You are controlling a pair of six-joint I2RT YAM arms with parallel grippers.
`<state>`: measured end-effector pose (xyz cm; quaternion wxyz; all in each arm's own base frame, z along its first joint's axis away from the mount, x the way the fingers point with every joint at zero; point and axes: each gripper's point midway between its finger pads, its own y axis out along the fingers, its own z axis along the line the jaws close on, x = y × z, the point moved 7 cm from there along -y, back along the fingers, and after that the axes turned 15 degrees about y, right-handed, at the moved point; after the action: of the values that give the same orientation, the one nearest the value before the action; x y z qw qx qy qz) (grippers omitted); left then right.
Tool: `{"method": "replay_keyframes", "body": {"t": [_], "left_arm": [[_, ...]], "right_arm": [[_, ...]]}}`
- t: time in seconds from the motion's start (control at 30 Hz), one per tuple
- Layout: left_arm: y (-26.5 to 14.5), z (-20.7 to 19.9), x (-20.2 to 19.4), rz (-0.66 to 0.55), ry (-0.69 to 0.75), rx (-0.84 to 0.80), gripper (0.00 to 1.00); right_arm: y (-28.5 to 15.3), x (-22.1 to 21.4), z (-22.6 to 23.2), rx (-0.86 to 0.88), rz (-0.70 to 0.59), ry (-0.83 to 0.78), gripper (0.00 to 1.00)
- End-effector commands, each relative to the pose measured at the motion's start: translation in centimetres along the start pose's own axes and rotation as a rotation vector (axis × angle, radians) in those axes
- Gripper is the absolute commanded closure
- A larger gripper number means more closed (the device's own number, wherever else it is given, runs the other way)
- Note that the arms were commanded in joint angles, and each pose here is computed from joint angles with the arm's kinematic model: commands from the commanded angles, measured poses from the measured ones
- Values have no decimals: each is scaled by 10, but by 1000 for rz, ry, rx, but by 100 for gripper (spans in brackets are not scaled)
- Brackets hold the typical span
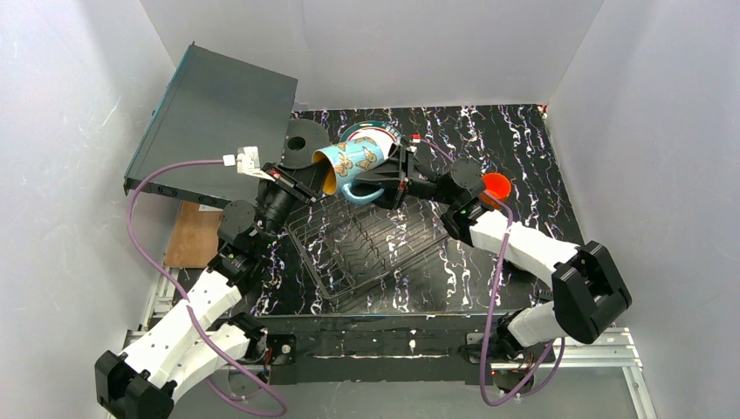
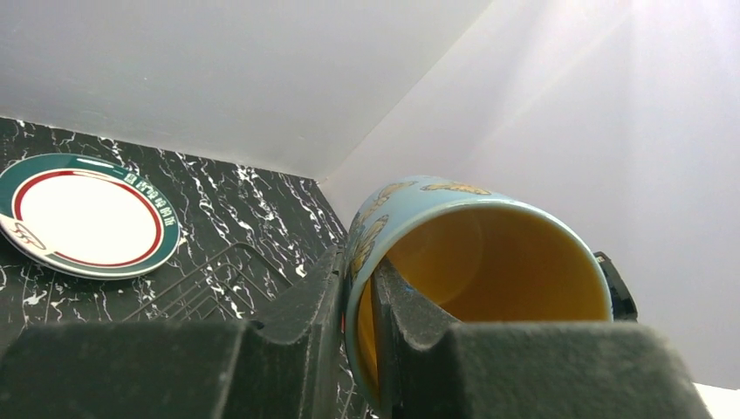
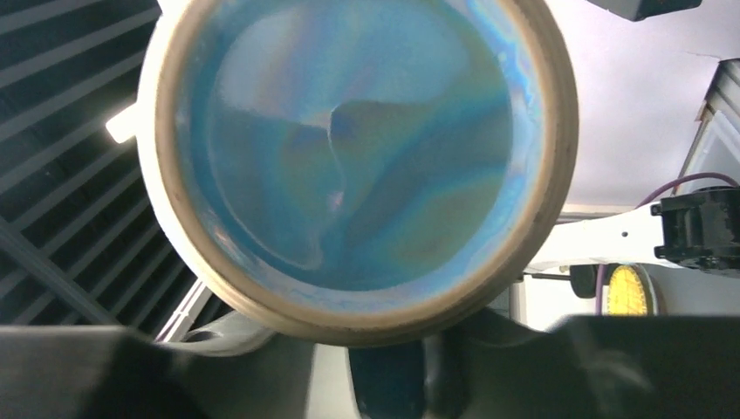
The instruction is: Load the mixed dishes into the dish rack
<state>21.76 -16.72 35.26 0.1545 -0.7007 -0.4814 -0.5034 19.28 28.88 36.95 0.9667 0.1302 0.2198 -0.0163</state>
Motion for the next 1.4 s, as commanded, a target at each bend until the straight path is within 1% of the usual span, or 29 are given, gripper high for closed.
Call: {"method": "replay_keyframes", "body": {"t": [0.0,0.03,0.07,0.1,0.2,0.3,0.33,0.37,0.47,0.53,0.57,0.6,0.63,0.77,0.87,0.9,1.0,1.1,1.17,1.2,1.23,1.3,1.37], "left_arm": [[-5,-28,26,-116,-37,-161,100],[-6,-27,26,-117,-36,-160,100],[-6,-27,24,-116,-38,-158,100],[-7,-26,24,-111,-39,-154,100],[-8,-23,19,-84,-30,-136,100],[-10,-17,11,-1,-17,-75,100],[-9,-12,10,18,-8,-33,95],[-11,-11,8,38,2,-21,88],[-16,-8,4,80,7,8,59],[-20,-5,1,107,7,38,37],[-22,-2,-1,127,9,56,28],[-24,0,-3,145,12,76,23],[-27,2,-4,157,15,92,19],[-37,4,-6,191,39,108,11],[-47,8,-3,220,45,168,2],[-54,10,-5,254,54,189,2],[-69,11,1,306,90,222,2],[-84,9,12,371,139,258,2],[-94,8,17,411,160,271,2],[-98,7,19,425,165,272,2],[-102,7,20,435,168,274,2],[-109,6,23,448,168,279,2],[-116,5,24,455,165,282,2]], "right_arm": [[7,0,6,87,5,-9,63],[7,1,5,99,8,-11,73],[6,3,4,111,11,-11,86],[7,3,5,128,21,-16,98],[5,2,8,186,47,-44,99],[1,4,7,245,31,-64,99],[0,6,6,255,21,-67,99],[-1,7,5,261,14,-69,99],[-2,10,5,281,-1,-76,99],[-4,10,8,311,-2,-93,99],[-5,11,10,322,-4,-100,99],[-6,12,11,335,-13,-104,99],[-6,13,11,339,-21,-105,99],[-11,21,12,341,-42,-126,99],[-19,31,10,320,-89,-149,99],[-24,36,9,301,-108,-165,99],[-39,53,2,207,-189,-223,99],[-52,66,-5,69,-274,-321,99],[-56,69,-11,-43,-333,-408,99],[-55,70,-10,-102,-362,-497,99],[-58,70,-13,-157,-388,-509,99],[-63,73,-12,-235,-461,-621,99],[-70,77,-11,-325,-536,-685,99]]}}
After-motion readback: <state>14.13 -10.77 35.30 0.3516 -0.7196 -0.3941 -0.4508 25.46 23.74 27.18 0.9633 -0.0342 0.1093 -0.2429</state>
